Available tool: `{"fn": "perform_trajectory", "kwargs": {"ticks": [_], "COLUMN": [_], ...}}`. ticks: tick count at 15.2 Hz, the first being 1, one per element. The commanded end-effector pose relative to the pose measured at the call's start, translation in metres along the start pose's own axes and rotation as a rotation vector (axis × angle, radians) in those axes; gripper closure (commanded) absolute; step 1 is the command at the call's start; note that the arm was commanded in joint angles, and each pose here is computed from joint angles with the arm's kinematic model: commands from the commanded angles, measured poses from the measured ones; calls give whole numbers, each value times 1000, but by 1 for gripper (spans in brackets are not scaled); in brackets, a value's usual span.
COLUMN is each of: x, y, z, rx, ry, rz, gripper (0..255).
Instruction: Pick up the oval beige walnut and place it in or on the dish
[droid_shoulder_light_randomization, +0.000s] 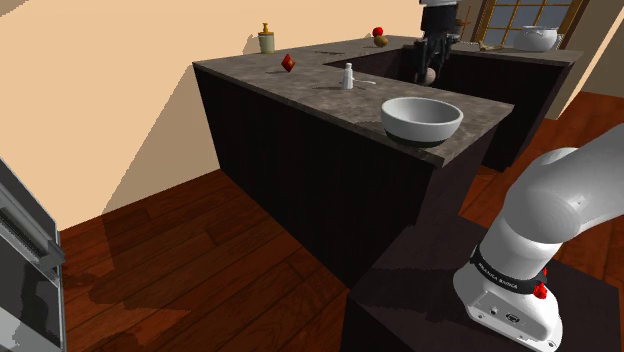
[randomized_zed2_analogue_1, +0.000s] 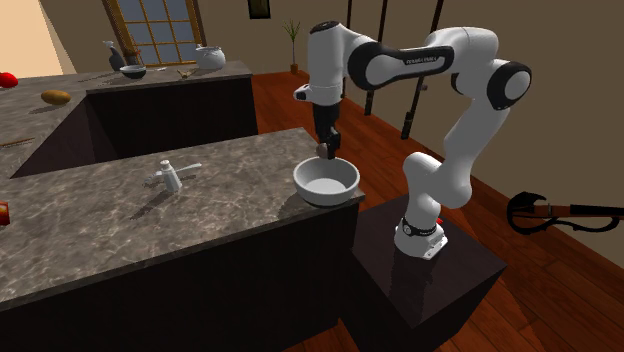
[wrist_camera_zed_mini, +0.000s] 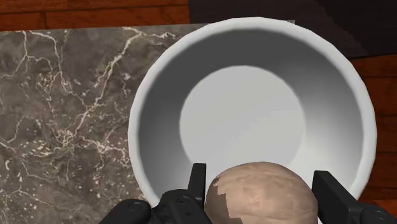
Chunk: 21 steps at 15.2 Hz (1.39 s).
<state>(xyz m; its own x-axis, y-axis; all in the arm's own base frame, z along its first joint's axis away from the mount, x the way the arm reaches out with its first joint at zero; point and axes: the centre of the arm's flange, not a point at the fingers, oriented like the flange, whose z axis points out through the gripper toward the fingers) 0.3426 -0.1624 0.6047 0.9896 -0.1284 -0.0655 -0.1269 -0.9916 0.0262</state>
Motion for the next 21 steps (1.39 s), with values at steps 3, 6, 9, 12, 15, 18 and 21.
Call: {"fn": "perform_trajectory", "kwargs": {"ticks": [3,6,9,12,15,18,21], "x": [-1,0,1,2,2,2,2], "y": [0,0,-1,-1,-1,-1,-1], "z": [21,37,53,64,64,64,64], "rx": [0,0,0,0,0,0,0], "ry": [0,0,0,0,0,0,0], "rz": [-1,-1,-1,-1,-1,-1,-1], "gripper": [255,255,255,255,255,255,0]}}
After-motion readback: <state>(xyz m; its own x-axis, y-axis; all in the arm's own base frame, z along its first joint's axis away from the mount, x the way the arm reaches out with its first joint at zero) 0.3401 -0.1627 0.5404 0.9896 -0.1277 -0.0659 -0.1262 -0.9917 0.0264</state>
